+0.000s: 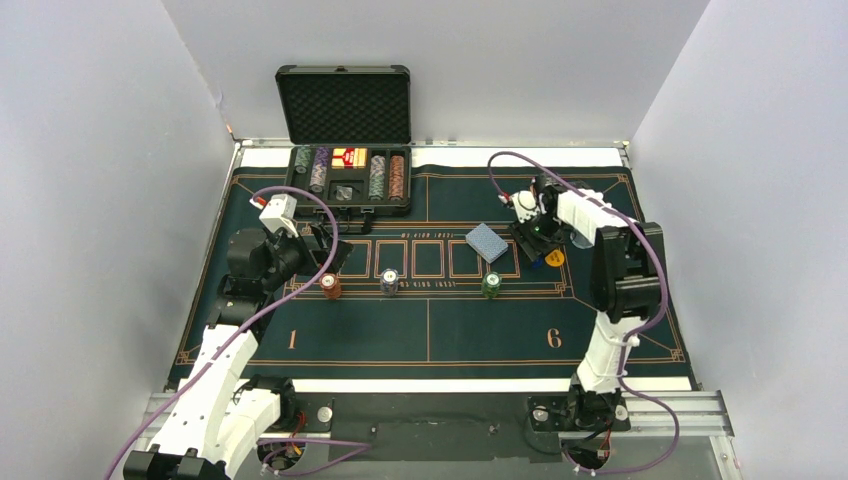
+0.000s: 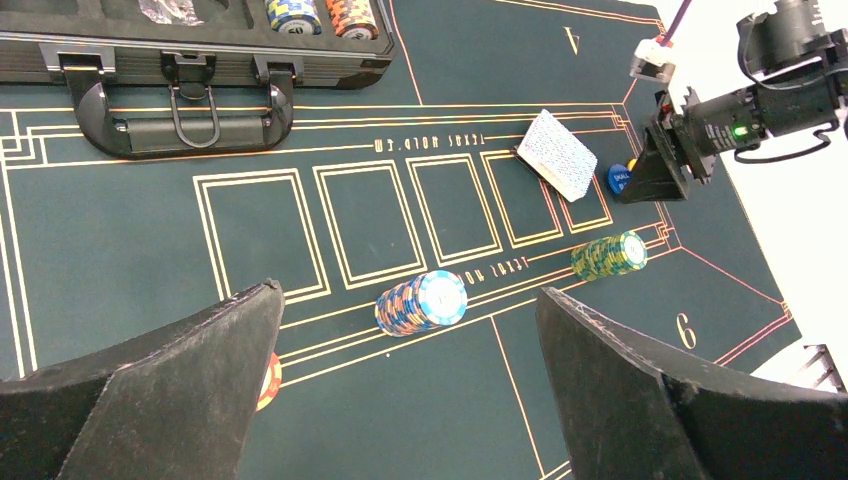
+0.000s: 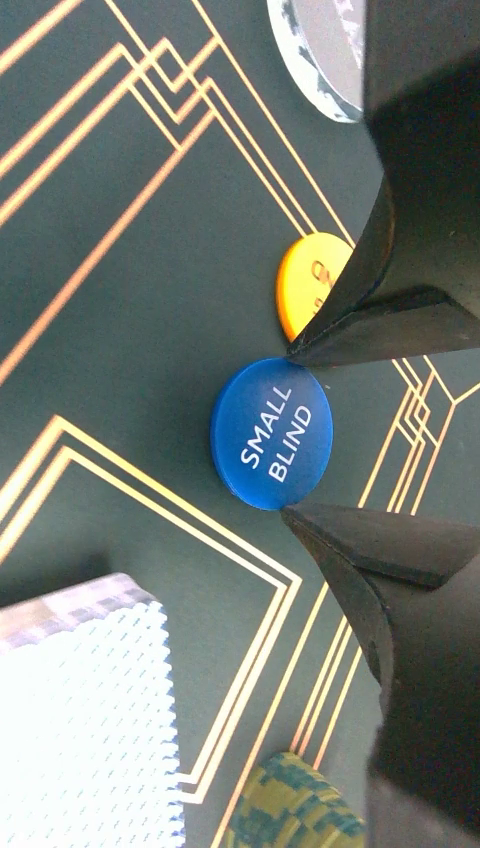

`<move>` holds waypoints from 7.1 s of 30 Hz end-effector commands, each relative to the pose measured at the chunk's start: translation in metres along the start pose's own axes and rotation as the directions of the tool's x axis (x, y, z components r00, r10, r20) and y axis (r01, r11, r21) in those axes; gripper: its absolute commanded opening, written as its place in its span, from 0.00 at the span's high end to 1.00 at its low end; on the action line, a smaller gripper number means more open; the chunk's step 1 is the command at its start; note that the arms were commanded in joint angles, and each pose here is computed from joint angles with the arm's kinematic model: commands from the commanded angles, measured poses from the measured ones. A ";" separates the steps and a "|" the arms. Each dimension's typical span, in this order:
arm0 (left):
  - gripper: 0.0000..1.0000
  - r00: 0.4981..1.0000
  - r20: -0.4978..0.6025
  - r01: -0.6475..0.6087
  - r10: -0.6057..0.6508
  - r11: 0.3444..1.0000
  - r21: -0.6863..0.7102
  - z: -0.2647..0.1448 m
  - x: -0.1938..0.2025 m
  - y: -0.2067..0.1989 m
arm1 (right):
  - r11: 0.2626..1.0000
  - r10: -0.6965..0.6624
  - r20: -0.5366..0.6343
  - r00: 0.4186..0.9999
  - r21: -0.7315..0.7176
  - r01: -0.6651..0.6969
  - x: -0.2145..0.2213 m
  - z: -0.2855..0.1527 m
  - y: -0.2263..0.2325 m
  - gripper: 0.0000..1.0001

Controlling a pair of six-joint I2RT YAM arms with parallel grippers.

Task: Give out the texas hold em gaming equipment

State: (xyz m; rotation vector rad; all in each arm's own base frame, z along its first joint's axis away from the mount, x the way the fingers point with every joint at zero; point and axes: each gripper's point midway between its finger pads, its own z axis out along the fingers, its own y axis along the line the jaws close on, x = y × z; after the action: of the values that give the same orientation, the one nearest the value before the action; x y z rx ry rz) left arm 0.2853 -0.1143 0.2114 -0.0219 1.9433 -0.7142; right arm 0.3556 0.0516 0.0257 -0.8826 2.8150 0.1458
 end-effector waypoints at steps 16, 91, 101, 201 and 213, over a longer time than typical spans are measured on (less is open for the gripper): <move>0.01 0.999 0.043 -0.019 0.017 0.999 0.044 0.000 -0.011 -0.008 | 0.912 -0.401 0.056 0.915 -0.069 0.404 0.072 -0.036 0.098 0.66; 0.01 0.998 0.060 -0.033 0.030 0.998 0.049 -0.003 -0.013 -0.010 | 0.943 0.267 0.148 0.952 0.165 -0.290 0.004 -0.025 -0.062 0.20; 0.01 0.998 0.057 -0.032 0.029 0.998 0.048 -0.003 -0.012 -0.010 | 0.945 0.290 0.062 0.955 0.138 -0.296 0.014 0.002 -0.059 0.28; 0.01 0.998 0.062 -0.035 0.032 0.998 0.056 -0.004 -0.013 -0.012 | 0.959 0.269 -0.010 0.963 0.097 -0.267 0.037 0.009 -0.047 0.53; 0.01 0.997 0.063 -0.036 0.032 0.998 0.060 -0.004 -0.013 -0.012 | 0.964 0.242 0.064 0.968 0.102 -0.247 0.027 -0.011 -0.046 0.68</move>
State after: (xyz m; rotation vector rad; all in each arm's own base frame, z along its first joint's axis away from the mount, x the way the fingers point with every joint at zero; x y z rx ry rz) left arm 0.2809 -0.1164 0.2128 -0.0020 1.9275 -0.7282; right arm 0.3513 -0.0052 0.0172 -0.4899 2.9048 0.0577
